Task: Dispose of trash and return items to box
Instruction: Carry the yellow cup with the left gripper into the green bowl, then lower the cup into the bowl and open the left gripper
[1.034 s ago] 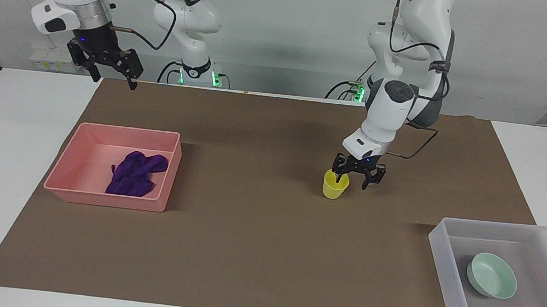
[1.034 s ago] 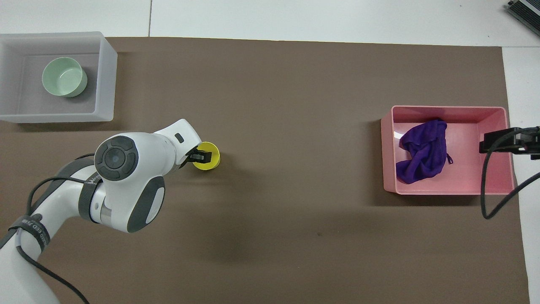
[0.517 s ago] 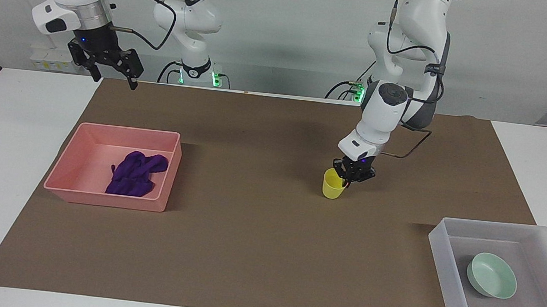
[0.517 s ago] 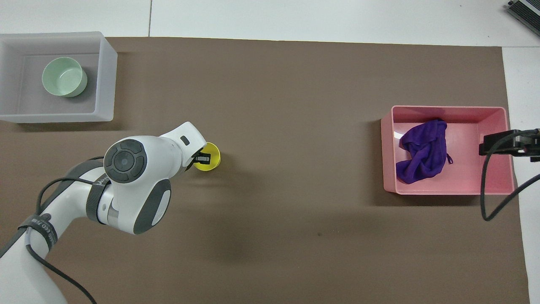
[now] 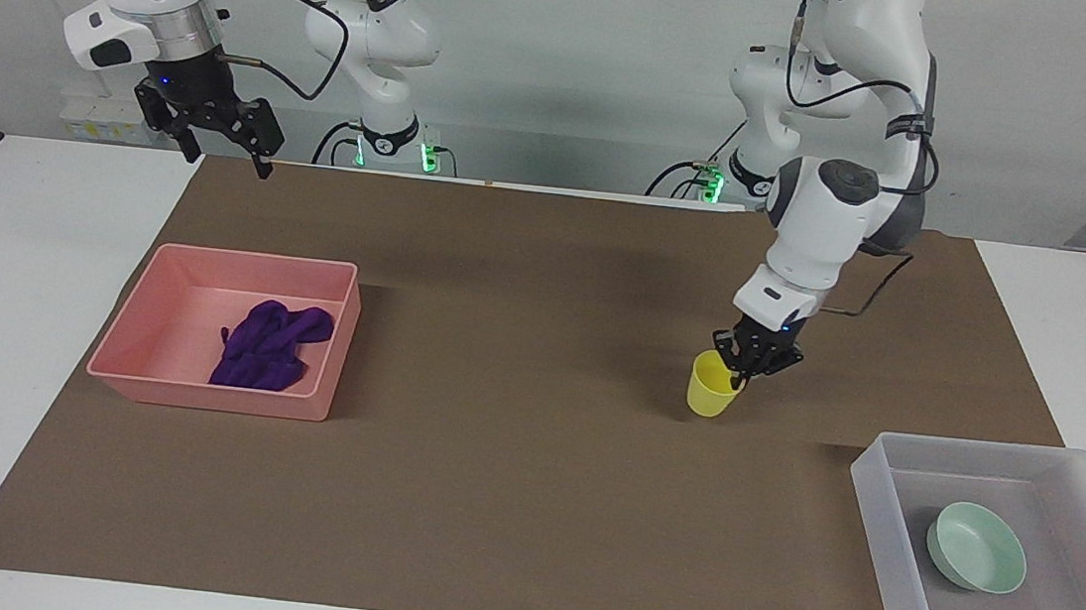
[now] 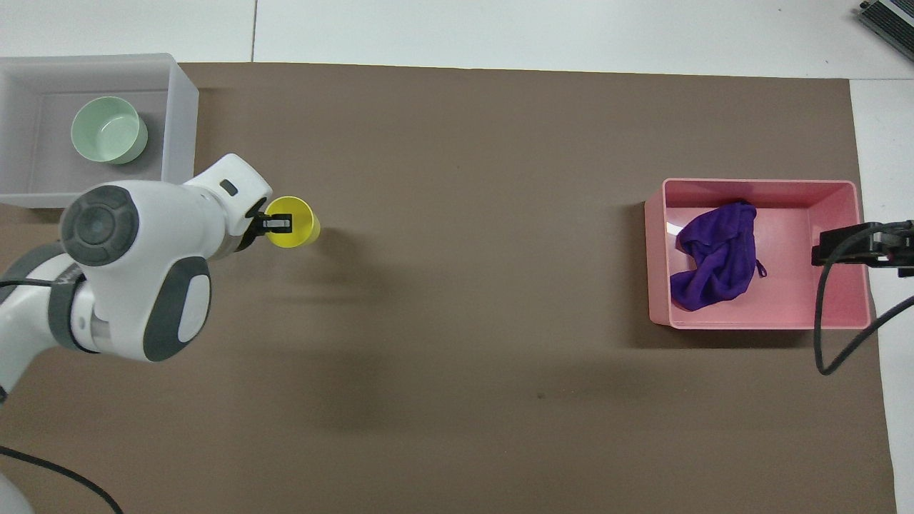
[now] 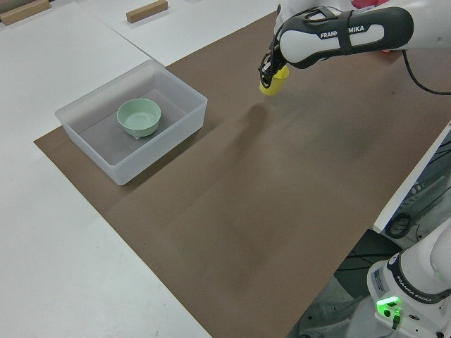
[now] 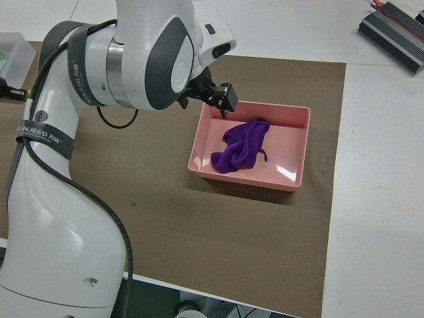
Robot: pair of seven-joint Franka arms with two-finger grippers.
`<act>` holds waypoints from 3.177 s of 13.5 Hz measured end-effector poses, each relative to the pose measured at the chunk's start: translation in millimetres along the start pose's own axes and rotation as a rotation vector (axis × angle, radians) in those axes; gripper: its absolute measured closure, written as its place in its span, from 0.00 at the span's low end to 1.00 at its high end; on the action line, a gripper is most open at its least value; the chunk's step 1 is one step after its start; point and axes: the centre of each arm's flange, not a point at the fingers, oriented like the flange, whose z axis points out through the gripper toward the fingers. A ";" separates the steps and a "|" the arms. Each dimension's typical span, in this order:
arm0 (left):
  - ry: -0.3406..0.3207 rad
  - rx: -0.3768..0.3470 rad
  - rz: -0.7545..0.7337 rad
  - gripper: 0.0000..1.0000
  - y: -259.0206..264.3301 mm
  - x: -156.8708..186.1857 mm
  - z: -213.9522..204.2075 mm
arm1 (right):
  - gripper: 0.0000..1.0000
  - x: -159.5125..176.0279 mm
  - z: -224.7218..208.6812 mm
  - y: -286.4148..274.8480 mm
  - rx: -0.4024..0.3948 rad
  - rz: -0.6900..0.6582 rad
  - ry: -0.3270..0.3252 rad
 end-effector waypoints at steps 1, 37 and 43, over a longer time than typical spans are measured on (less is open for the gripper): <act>-0.002 0.010 0.002 0.97 -21.8 14.7 -17.0 | 0.00 -0.2 0.6 0.6 0.000 0.001 -0.001; 0.081 0.064 -0.063 0.20 -303.6 150.1 46.6 | 0.00 -2.6 -3.3 -2.0 -0.003 -0.007 0.013; 0.124 0.061 0.044 0.00 -215.7 138.1 -54.8 | 0.00 -2.6 -1.8 -1.0 -0.004 -0.005 0.010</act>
